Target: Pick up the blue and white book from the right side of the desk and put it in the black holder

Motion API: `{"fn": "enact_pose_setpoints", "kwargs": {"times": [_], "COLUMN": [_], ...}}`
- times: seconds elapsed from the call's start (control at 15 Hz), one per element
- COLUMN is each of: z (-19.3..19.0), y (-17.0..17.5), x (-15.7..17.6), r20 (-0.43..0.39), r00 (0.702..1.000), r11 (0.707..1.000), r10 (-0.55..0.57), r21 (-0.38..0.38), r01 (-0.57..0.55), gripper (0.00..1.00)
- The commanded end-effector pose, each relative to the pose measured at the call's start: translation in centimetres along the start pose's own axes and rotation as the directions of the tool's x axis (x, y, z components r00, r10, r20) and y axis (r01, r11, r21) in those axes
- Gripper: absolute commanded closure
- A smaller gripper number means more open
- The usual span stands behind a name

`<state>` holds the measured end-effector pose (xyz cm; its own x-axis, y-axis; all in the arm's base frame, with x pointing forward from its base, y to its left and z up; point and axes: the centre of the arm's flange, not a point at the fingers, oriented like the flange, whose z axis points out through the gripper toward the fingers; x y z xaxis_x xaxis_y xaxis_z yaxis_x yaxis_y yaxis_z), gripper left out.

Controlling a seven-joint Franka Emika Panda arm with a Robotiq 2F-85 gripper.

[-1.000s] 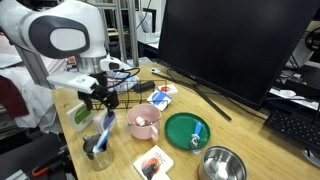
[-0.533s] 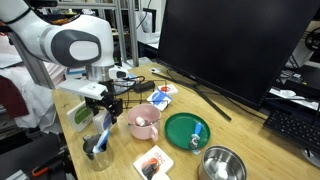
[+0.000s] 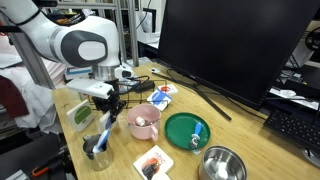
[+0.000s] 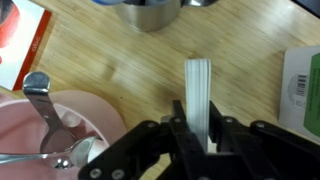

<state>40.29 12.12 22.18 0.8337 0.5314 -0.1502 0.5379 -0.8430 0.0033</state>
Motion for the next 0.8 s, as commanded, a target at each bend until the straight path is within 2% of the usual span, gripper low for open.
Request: {"fn": "enact_pose_setpoints", "kwargs": {"times": [0.0,0.07,0.13,0.4,0.73], "z": [-1.5,-2.0,-2.4,-5.4,-11.0], "y": [0.7,0.7,0.8,1.0,0.8], "x": [0.0,-0.1,-0.1,-0.2,0.9], "r20": [-0.01,-0.024,-0.032,-0.064,-0.065], "r00": [1.0,0.999,0.999,0.994,0.964], "r11": [1.0,0.999,0.999,0.994,0.966], "r10": [-0.012,-0.024,-0.03,-0.092,-0.259], "r21": [0.001,0.032,0.038,0.05,-0.04], "r01": [0.012,0.025,0.031,0.096,0.256], "gripper": [0.99,1.0,0.96,0.96,0.96]}}
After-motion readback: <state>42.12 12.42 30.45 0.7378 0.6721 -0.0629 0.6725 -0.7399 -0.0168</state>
